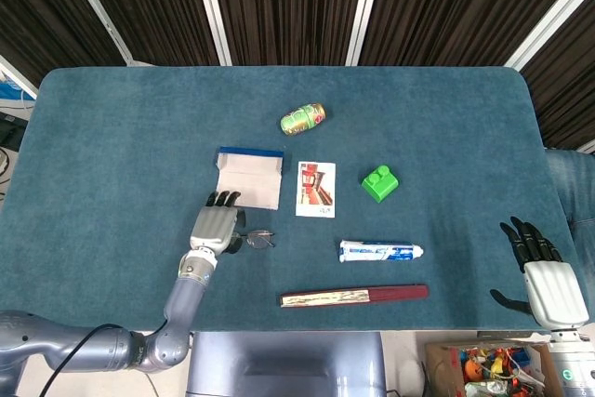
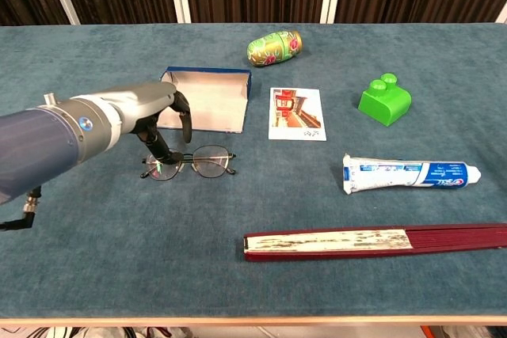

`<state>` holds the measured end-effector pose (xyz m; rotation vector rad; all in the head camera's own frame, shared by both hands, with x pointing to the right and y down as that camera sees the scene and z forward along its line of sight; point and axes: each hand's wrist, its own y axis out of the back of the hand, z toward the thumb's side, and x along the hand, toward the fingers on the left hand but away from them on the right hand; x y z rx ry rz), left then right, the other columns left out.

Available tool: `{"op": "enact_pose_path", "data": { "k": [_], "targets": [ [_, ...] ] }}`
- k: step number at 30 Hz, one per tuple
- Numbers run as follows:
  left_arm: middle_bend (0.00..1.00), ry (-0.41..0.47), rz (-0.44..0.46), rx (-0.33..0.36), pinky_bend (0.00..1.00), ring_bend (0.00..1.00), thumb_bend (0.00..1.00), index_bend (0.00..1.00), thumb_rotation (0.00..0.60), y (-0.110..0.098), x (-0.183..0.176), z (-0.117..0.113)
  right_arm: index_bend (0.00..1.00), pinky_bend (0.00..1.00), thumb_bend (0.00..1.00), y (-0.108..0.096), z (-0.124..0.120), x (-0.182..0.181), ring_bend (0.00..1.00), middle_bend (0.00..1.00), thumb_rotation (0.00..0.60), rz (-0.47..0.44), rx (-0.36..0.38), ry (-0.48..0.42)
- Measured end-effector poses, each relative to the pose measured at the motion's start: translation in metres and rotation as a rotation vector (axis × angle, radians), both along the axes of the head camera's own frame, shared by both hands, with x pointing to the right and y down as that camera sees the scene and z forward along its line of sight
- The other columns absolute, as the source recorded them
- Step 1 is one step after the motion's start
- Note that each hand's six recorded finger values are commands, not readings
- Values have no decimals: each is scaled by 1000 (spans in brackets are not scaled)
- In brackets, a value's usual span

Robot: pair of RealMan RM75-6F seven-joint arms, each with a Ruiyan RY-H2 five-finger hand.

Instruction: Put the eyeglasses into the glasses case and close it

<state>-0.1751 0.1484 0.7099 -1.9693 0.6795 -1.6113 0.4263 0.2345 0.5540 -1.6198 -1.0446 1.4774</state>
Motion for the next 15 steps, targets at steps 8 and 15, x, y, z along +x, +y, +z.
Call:
{"op": "enact_pose_path", "data": {
  "k": [8,15],
  "targets": [
    [121,-9,2,2,0,0,336,507,600,3,5,6,49,178,29,0,0,1,37,0,600,4,-3,-1],
    [128,-14,0,4,0,0,336,527,600,4,6,9,49,178,35,0,1,0,37,0,600,5,-5,-1]
  ]
}}
